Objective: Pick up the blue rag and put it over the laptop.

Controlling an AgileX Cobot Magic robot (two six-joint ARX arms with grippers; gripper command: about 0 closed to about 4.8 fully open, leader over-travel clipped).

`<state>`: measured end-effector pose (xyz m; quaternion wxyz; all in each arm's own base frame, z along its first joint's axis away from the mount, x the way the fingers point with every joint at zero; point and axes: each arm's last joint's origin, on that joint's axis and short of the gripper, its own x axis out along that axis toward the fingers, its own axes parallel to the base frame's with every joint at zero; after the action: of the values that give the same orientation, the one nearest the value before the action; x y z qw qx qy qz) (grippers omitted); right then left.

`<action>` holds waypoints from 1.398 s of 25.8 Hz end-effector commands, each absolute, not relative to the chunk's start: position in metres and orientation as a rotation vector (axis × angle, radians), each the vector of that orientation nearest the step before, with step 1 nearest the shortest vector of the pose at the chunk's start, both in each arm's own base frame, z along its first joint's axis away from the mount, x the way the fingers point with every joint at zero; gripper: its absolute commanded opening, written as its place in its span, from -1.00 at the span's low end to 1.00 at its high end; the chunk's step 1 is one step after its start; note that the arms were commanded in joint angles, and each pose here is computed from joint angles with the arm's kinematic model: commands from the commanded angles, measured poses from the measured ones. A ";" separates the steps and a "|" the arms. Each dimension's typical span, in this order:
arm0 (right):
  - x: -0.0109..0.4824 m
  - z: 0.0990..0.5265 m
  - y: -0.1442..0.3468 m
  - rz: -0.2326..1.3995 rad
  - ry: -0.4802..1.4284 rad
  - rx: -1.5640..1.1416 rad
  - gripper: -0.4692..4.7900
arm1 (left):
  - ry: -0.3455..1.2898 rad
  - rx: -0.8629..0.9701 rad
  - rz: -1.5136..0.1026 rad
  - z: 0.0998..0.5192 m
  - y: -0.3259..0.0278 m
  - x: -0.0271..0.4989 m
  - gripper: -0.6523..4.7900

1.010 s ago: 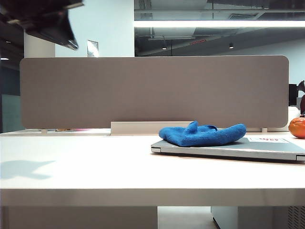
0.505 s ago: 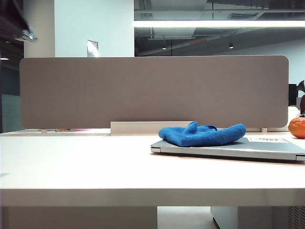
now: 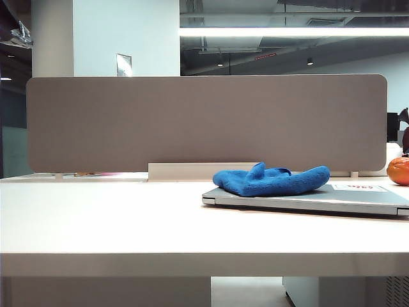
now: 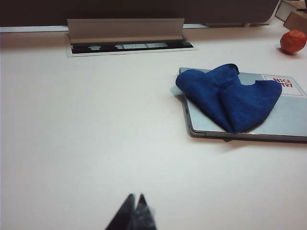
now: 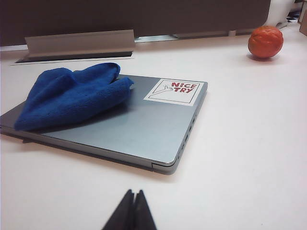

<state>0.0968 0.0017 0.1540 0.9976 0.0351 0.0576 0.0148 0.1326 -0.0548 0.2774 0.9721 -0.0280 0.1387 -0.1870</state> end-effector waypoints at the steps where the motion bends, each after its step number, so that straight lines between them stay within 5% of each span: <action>1: 0.097 0.154 0.002 0.028 0.102 0.067 -0.84 | 0.257 0.002 -0.376 0.278 -0.055 0.133 -0.78; 20: 0.097 0.154 0.002 0.028 0.102 0.067 -0.84 | 0.009 -0.001 -0.037 0.218 -0.005 0.114 -0.78; 36: 0.097 0.154 0.002 0.028 0.102 0.067 -0.84 | -0.095 -0.008 0.019 0.175 0.000 0.099 -0.78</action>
<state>0.0968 0.0017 0.1540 0.9976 0.0349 0.0576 0.0148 0.0998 0.0003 0.1727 0.9992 -0.0082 -0.0381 0.0083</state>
